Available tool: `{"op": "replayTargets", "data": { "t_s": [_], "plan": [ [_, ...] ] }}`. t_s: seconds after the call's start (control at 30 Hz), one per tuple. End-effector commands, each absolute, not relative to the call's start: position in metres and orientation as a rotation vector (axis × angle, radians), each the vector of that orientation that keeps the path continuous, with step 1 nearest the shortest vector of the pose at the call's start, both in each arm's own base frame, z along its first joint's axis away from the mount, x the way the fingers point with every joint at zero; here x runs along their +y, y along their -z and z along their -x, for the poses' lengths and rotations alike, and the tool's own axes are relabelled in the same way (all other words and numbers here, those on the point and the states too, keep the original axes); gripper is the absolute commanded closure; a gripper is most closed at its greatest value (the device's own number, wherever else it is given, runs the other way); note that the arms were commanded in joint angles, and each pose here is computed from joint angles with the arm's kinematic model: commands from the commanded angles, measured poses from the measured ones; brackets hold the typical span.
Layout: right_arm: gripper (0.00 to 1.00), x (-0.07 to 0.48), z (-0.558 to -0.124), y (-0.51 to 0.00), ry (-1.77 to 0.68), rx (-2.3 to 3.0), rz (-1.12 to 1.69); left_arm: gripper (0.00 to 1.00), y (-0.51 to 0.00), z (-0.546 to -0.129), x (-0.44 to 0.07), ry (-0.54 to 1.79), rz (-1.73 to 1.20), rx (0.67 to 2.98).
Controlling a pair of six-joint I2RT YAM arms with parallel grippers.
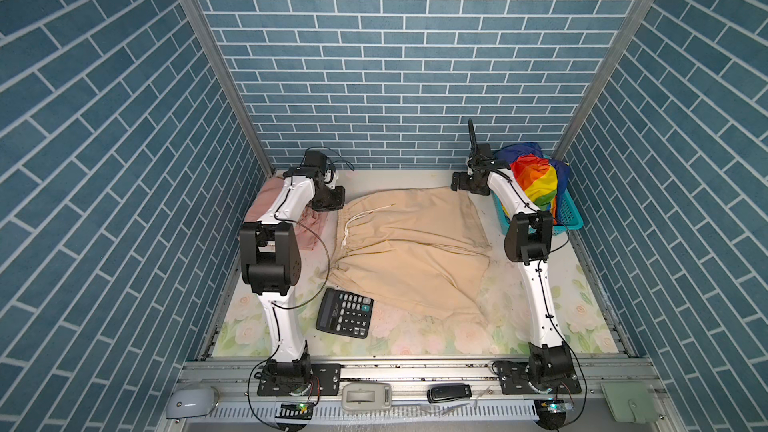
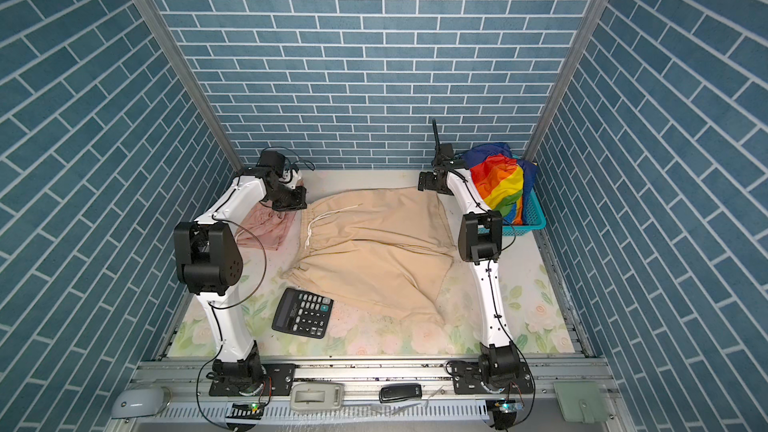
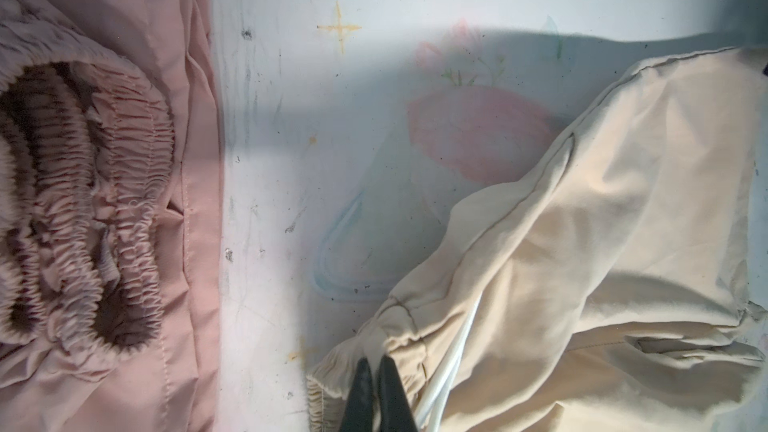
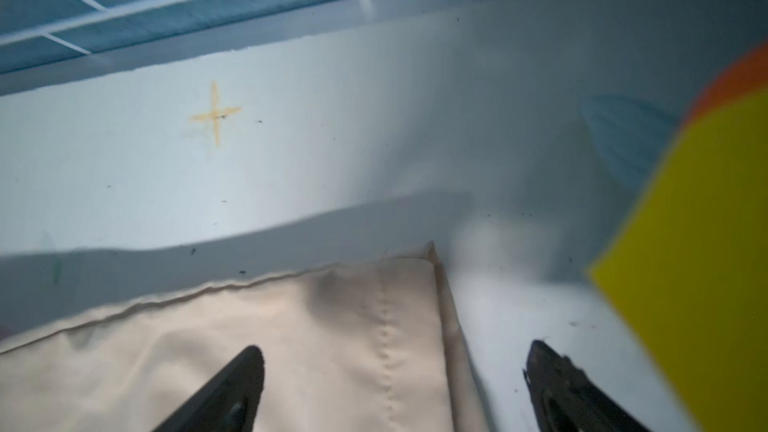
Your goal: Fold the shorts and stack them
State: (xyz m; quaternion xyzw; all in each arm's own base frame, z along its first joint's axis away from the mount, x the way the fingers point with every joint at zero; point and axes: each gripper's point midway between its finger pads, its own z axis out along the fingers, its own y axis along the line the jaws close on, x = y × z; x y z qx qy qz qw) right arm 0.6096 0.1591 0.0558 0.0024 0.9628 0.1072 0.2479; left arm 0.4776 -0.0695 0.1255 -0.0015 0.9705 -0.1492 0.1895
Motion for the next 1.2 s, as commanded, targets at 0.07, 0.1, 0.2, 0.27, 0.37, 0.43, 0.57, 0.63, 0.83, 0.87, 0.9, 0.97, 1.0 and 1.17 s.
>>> {"op": "replayTargets", "data": {
  "t_s": [0.07, 0.1, 0.2, 0.27, 0.37, 0.43, 0.57, 0.63, 0.83, 0.87, 0.9, 0.97, 1.0, 1.17],
  "plan": [
    [0.01, 0.158, -0.622, -0.041, -0.301, 2.609, -0.082, 1.0, -0.134, -0.475, -0.069, 0.443, 0.015, 2.71],
    [0.01, 0.158, -0.623, -0.039, -0.304, 2.606, -0.087, 1.0, -0.134, -0.474, -0.07, 0.449, 0.014, 2.71],
    [0.02, 0.159, -0.629, -0.034, -0.313, 2.593, -0.109, 1.0, -0.135, -0.474, -0.071, 0.463, 0.016, 2.705],
    [0.03, 0.166, -0.63, -0.029, -0.37, 2.592, -0.116, 1.0, -0.135, -0.474, -0.072, 0.467, 0.017, 2.704],
    [0.07, 0.17, -0.633, -0.021, -0.403, 2.59, -0.142, 1.0, -0.135, -0.473, -0.072, 0.467, 0.014, 2.706],
    [0.11, 0.171, -0.634, -0.016, -0.423, 2.594, -0.16, 1.0, -0.136, -0.473, -0.072, 0.464, 0.012, 2.703],
    [0.23, 0.177, -0.634, -0.013, -0.469, 2.592, -0.177, 1.0, -0.136, -0.473, -0.071, 0.46, 0.011, 2.704],
    [0.3, 0.178, -0.634, -0.015, -0.473, 2.592, -0.175, 1.0, -0.135, -0.473, -0.071, 0.46, 0.011, 2.705],
    [0.7, 0.174, -0.638, -0.032, -0.48, 2.56, -0.178, 1.0, -0.134, -0.476, -0.071, 0.458, 0.022, 2.702],
    [0.78, 0.173, -0.639, -0.038, -0.485, 2.55, -0.178, 1.0, -0.135, -0.478, -0.072, 0.461, 0.023, 2.698],
    [0.85, 0.173, -0.641, -0.045, -0.492, 2.534, -0.176, 1.0, -0.136, -0.481, -0.072, 0.466, 0.031, 2.692],
    [0.97, 0.17, -0.645, -0.062, -0.501, 2.498, -0.177, 1.0, -0.138, -0.489, -0.072, 0.466, 0.041, 2.679],
    [1.0, 0.166, -0.649, -0.075, -0.507, 2.472, -0.184, 1.0, -0.14, -0.494, -0.073, 0.472, 0.047, 2.672],
    [1.0, 0.14, -0.667, -0.149, -0.567, 2.308, -0.229, 1.0, -0.164, -0.533, -0.076, 0.496, 0.068, 2.585]
  ]
}}
